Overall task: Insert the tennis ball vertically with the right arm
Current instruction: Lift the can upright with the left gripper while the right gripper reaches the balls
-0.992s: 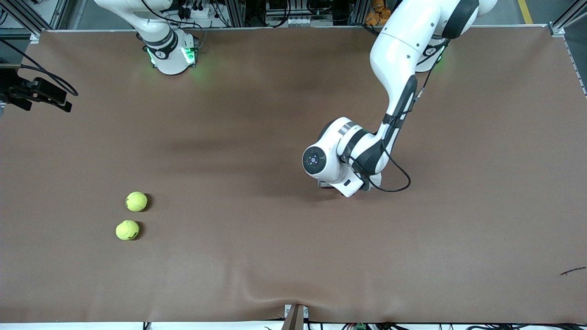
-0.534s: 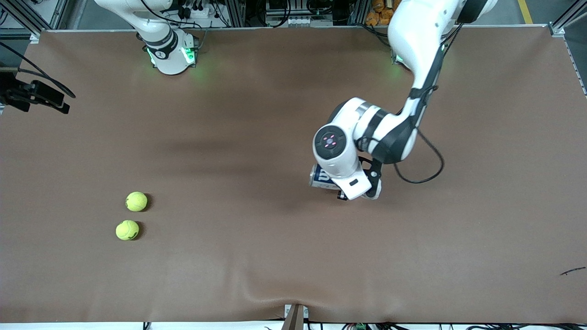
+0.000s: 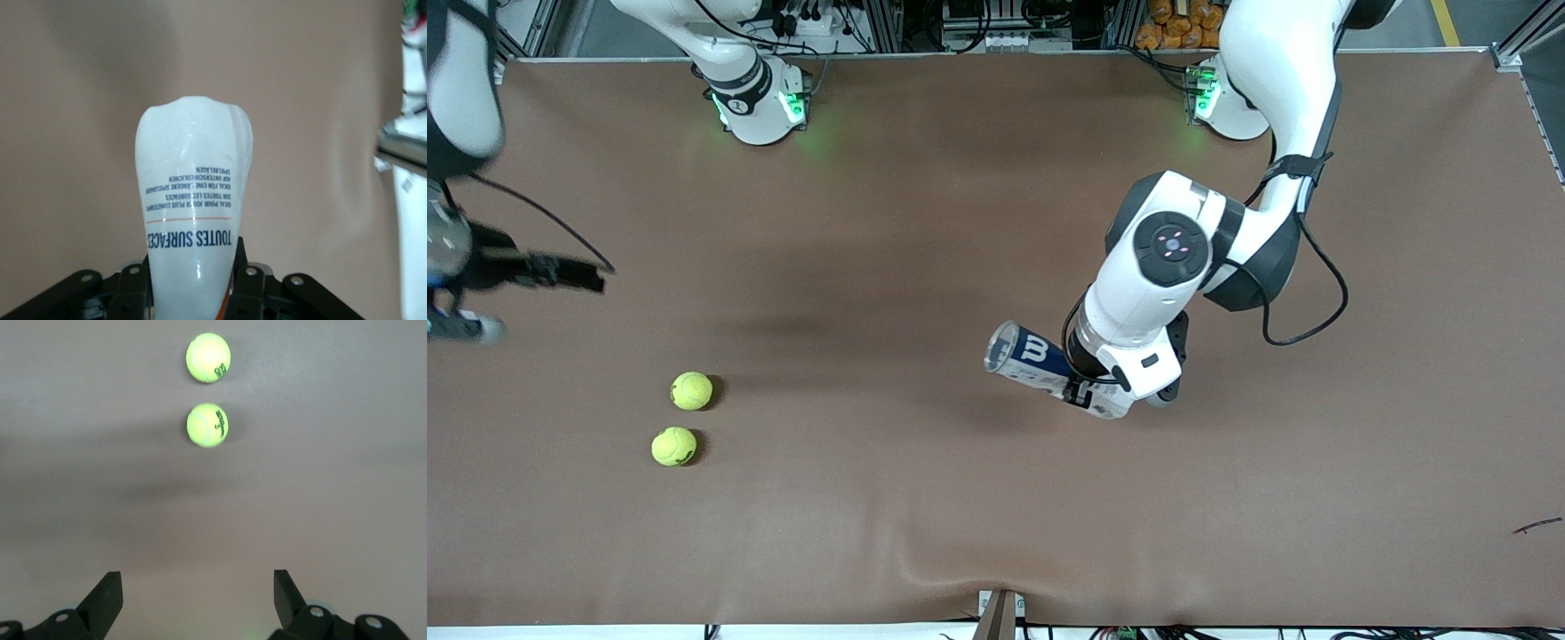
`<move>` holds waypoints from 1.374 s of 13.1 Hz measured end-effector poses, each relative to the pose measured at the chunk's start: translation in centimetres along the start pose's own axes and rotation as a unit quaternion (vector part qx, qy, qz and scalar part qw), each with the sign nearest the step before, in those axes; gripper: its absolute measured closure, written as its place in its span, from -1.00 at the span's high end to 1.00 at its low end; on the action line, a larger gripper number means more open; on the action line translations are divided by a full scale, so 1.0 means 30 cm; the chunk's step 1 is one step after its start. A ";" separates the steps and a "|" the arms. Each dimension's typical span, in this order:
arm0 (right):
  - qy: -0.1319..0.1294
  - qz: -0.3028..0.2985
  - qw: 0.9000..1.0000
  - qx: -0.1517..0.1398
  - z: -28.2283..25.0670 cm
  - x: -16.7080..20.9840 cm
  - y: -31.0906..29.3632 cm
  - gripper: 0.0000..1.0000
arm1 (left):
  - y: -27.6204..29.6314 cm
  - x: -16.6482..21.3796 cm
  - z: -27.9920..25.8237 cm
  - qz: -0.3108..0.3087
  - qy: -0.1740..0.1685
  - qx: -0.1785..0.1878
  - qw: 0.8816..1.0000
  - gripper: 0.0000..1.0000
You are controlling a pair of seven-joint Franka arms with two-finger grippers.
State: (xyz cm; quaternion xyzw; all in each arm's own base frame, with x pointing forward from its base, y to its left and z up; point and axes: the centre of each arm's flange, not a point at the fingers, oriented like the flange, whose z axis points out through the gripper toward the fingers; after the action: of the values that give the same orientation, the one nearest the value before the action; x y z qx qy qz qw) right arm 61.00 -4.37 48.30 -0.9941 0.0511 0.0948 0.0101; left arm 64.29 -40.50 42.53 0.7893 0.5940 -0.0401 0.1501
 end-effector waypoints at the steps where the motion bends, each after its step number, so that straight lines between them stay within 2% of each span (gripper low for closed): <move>1: -0.001 0.000 1.000 0.000 0.081 0.056 -0.002 1.00 | 0.017 -0.005 -0.018 -0.006 -0.038 -0.018 0.999 -0.15; 3: 0.002 0.004 1.000 -0.001 0.240 0.155 0.010 1.00 | 0.050 -0.008 -0.052 -0.029 -0.100 -0.058 0.993 -0.13; 5: 0.021 0.012 1.000 -0.001 0.409 0.229 0.046 1.00 | 0.070 -0.008 -0.075 -0.061 -0.171 -0.081 0.980 -0.05; 7: 0.037 0.017 0.999 -0.001 0.566 0.249 0.067 1.00 | 0.080 0.005 -0.073 -0.075 -0.234 -0.099 0.964 -0.05; 10: 0.045 0.016 0.999 -0.001 0.700 0.235 0.063 1.00 | 0.081 0.028 -0.030 -0.096 -0.299 -0.115 0.942 -0.04; 12: 0.047 0.017 0.999 -0.001 0.764 0.241 0.064 1.00 | 0.082 0.048 0.006 -0.115 -0.351 -0.124 0.921 -0.01; 14: 0.050 0.022 0.999 -0.001 0.827 0.250 0.064 1.00 | 0.075 0.066 0.060 -0.128 -0.412 -0.148 0.890 0.03; 15: 0.052 0.024 0.998 -0.001 0.849 0.255 0.063 1.00 | 0.060 0.077 0.103 -0.134 -0.434 -0.159 0.877 0.03; 16: 0.055 0.026 0.998 -0.001 0.866 0.261 0.063 1.00 | 0.038 0.088 0.155 -0.141 -0.445 -0.165 0.869 0.03; 18: 0.062 0.029 0.998 0.000 0.896 0.270 0.061 1.00 | -0.017 0.106 0.261 -0.159 -0.444 -0.151 0.869 0.03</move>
State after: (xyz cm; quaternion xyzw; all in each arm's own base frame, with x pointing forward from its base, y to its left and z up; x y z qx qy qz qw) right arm 63.69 -6.21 20.36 -0.9962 0.0801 0.0329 0.0038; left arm 65.64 -39.65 34.20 0.5507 0.5806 -0.3197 0.5073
